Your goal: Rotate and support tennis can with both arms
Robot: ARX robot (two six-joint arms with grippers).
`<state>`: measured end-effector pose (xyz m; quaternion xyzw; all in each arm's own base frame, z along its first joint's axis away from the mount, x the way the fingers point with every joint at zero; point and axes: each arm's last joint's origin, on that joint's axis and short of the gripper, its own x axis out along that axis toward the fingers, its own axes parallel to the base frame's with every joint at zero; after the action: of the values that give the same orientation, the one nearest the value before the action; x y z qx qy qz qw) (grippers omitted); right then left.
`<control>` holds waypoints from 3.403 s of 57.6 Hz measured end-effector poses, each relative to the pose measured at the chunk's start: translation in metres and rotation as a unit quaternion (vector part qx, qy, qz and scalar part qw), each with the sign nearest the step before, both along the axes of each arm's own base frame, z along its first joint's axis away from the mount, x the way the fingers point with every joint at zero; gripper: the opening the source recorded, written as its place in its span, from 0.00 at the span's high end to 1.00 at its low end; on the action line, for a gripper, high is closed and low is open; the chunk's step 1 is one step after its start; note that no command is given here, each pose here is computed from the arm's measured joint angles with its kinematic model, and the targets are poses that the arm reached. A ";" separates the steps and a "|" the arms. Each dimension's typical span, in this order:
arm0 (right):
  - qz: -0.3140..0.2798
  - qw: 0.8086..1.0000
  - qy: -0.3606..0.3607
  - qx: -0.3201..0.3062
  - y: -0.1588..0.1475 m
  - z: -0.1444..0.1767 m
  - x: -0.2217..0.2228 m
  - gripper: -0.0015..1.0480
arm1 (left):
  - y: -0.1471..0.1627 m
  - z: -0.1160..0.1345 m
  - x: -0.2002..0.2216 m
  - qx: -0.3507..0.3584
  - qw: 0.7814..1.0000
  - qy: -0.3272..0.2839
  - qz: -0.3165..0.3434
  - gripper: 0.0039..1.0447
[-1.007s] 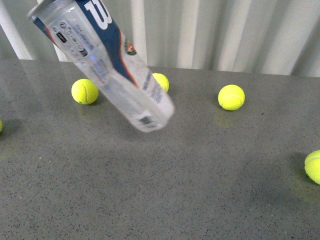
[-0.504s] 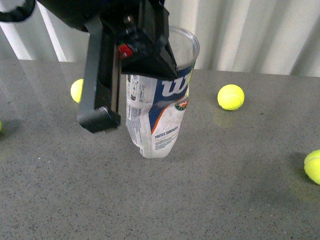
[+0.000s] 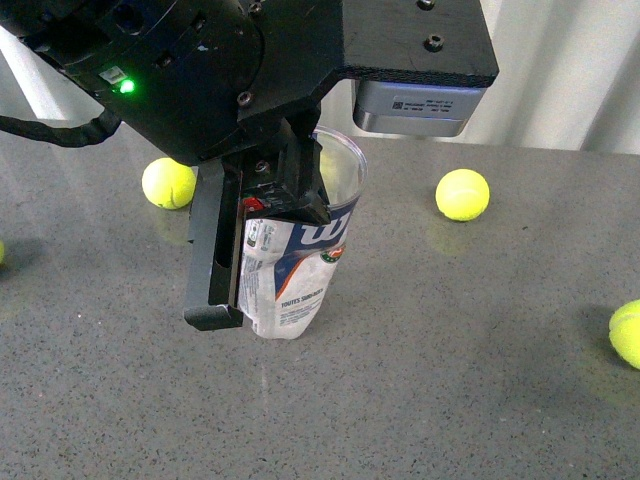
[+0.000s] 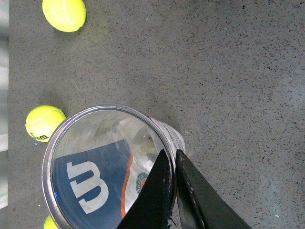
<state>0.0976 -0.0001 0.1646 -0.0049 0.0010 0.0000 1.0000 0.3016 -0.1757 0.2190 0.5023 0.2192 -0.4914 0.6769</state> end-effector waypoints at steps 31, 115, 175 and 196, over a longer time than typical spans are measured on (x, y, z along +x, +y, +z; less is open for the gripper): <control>0.000 1.000 0.000 0.000 0.000 0.000 0.000 0.07 | 0.005 -0.011 0.013 0.017 1.000 0.010 0.023 0.31; 0.000 1.000 0.000 0.000 0.000 0.000 0.000 0.07 | 0.176 0.028 -0.118 -0.500 0.678 -0.219 0.491 0.97; 0.000 1.000 0.000 0.000 0.000 0.000 0.000 0.07 | 0.176 -0.042 -0.180 -0.501 0.677 -0.218 0.493 0.97; 0.000 1.000 0.000 0.000 0.000 0.000 0.000 0.07 | 0.176 -0.044 -0.188 -0.510 0.673 -0.228 0.485 0.97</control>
<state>0.0976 -0.0001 0.1646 -0.0049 0.0010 0.0000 1.0000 0.1137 0.0000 0.1751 -0.0009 -0.0140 0.0002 0.9999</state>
